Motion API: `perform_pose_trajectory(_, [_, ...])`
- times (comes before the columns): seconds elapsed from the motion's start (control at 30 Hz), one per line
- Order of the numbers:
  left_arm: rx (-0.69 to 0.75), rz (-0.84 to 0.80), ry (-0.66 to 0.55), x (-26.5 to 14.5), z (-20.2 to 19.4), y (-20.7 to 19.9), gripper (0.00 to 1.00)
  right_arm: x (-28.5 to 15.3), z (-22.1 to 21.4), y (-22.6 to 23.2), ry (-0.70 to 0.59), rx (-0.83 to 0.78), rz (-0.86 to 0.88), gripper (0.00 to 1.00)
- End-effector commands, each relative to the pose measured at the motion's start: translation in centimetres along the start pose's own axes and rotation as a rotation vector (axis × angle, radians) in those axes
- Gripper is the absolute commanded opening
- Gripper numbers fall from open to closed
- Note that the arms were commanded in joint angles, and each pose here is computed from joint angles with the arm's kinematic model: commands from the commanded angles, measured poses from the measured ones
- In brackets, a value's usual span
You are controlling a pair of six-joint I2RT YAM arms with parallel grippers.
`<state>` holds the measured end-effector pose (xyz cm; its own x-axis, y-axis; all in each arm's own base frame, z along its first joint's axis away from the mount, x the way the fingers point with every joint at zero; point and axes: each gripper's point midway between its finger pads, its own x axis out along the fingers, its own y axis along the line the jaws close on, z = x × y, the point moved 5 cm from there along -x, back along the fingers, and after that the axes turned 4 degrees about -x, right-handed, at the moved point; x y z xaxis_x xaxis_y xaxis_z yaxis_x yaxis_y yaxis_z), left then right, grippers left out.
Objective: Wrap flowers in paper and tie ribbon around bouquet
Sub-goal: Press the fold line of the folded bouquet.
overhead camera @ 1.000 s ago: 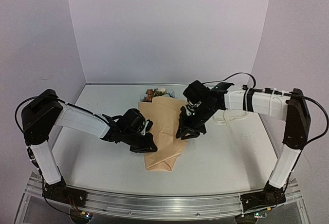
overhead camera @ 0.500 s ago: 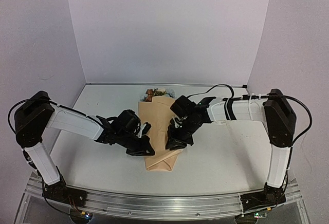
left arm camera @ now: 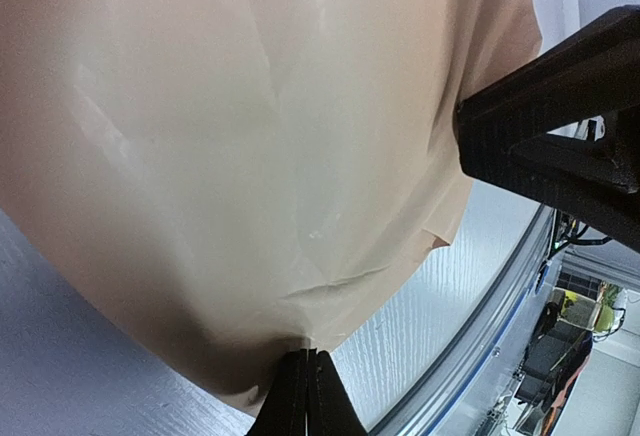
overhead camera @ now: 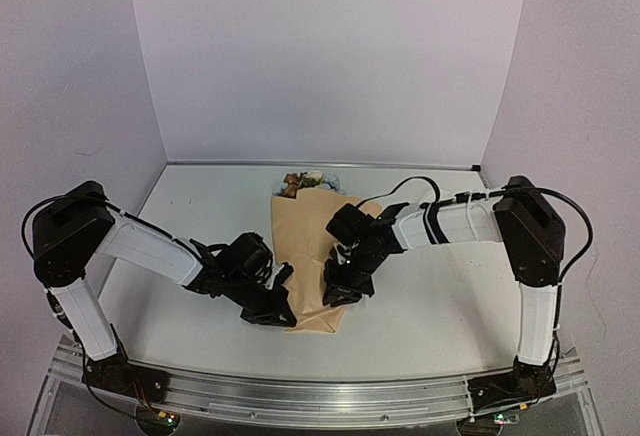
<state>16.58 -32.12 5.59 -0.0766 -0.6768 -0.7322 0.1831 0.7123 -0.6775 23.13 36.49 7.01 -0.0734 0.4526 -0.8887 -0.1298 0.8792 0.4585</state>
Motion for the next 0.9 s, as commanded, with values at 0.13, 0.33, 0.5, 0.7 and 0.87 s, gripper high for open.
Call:
perform_pose_trajectory(0.13, [-0.037, -0.023, 0.012, 0.4, -1.0, 0.5, 0.02, -0.3, -0.5, 1.8, -0.024, -0.043, 0.003, 0.16])
perform_pose_trajectory(0.33, [-0.022, -0.049, -0.020, -0.5, -0.7, -0.4, 0.02, 1.2, -0.9, 1.4, -0.017, -0.039, -0.031, 0.16])
perform_pose_trajectory(0.5, [0.020, -0.087, -0.086, -2.6, 0.4, -2.8, 0.04, 2.2, -1.0, 0.2, -0.011, -0.021, -0.074, 0.15])
perform_pose_trajectory(0.7, [0.028, -0.071, -0.128, -2.9, 1.8, -3.0, 0.04, 2.6, -1.4, -0.9, -0.012, 0.011, -0.111, 0.13])
perform_pose_trajectory(0.87, [0.007, -0.055, -0.103, -1.4, 2.0, -1.7, 0.04, 2.3, -1.5, -0.9, -0.020, 0.021, -0.111, 0.13])
